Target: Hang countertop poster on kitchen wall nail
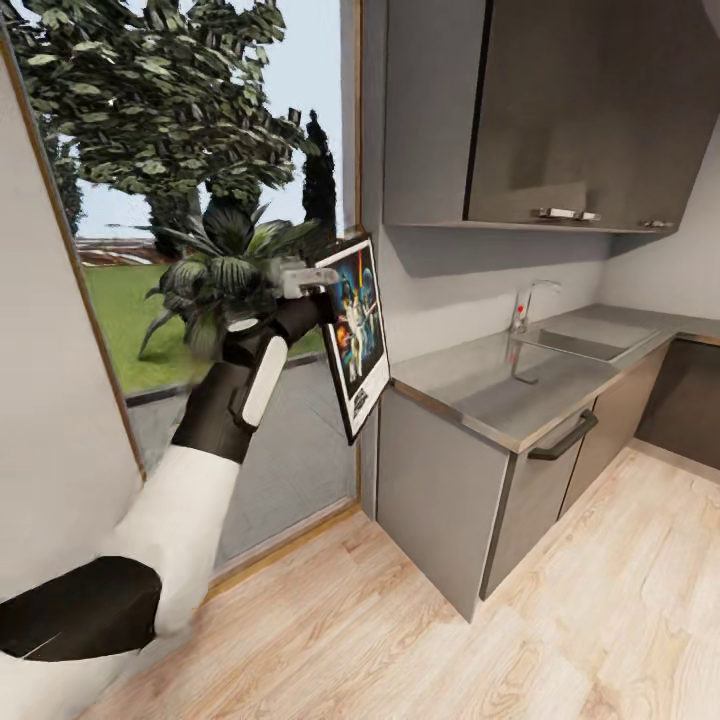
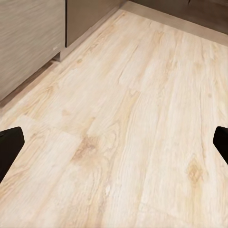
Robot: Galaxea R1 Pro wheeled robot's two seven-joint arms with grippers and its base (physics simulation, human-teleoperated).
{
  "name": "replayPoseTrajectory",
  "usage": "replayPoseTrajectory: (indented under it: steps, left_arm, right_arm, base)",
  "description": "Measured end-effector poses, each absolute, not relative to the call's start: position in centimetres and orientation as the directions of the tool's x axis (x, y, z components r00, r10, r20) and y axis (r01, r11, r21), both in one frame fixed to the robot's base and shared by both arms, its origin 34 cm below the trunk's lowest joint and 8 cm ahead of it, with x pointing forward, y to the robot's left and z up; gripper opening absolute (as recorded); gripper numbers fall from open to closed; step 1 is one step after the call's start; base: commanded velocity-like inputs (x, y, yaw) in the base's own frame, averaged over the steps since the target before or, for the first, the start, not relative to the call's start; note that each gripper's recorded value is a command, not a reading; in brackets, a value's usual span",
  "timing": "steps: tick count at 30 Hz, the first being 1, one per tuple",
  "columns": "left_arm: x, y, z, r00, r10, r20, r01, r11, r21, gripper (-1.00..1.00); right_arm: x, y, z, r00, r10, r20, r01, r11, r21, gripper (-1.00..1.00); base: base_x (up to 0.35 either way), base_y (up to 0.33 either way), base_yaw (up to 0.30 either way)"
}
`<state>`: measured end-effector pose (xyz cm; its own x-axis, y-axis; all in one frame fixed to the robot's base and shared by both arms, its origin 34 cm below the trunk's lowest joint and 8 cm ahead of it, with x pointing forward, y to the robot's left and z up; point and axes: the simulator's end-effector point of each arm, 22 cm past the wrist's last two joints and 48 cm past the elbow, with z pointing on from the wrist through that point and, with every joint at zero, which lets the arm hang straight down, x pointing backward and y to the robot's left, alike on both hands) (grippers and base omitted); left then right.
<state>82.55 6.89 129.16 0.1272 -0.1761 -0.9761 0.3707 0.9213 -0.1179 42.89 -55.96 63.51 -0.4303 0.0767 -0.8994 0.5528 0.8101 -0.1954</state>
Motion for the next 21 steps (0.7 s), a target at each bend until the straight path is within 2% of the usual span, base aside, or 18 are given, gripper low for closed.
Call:
replayPoseTrajectory:
  steps: [4, 10, 19, 21]
  left_arm:
    - [77.7, 6.4, 123.4, 0.015, -0.245, -0.969, 0.341, 0.913, -0.226, -1.0]
    - [75.2, 2.6, 118.2, -0.086, -0.225, -0.971, 0.384, 0.892, -0.241, -1.0]
    - [74.3, 2.2, 113.5, -0.137, -0.247, -0.959, 0.368, 0.887, -0.28, -1.0]
    - [73.9, 1.6, 112.5, -0.166, -0.267, -0.949, 0.38, 0.871, -0.312, -1.0]
  right_arm:
    - [42.9, -55.9, 63.5, -0.431, 0.077, -0.899, 0.552, 0.811, -0.196, 1.0]
    - [42.9, -55.9, 63.5, -0.431, 0.076, -0.899, 0.552, 0.811, -0.196, 1.0]
    - [43.3, -54.2, 63.0, -0.441, 0.063, -0.895, 0.547, 0.809, -0.213, 1.0]
    - [44.6, -50.9, 62.9, -0.484, -0.041, -0.874, 0.494, 0.812, -0.311, 1.0]
  base:
    - [0.0, 0.0, 0.0]
    - [0.0, 0.0, 0.0]
    - [0.0, 0.0, 0.0]
    - [0.0, 0.0, 0.0]
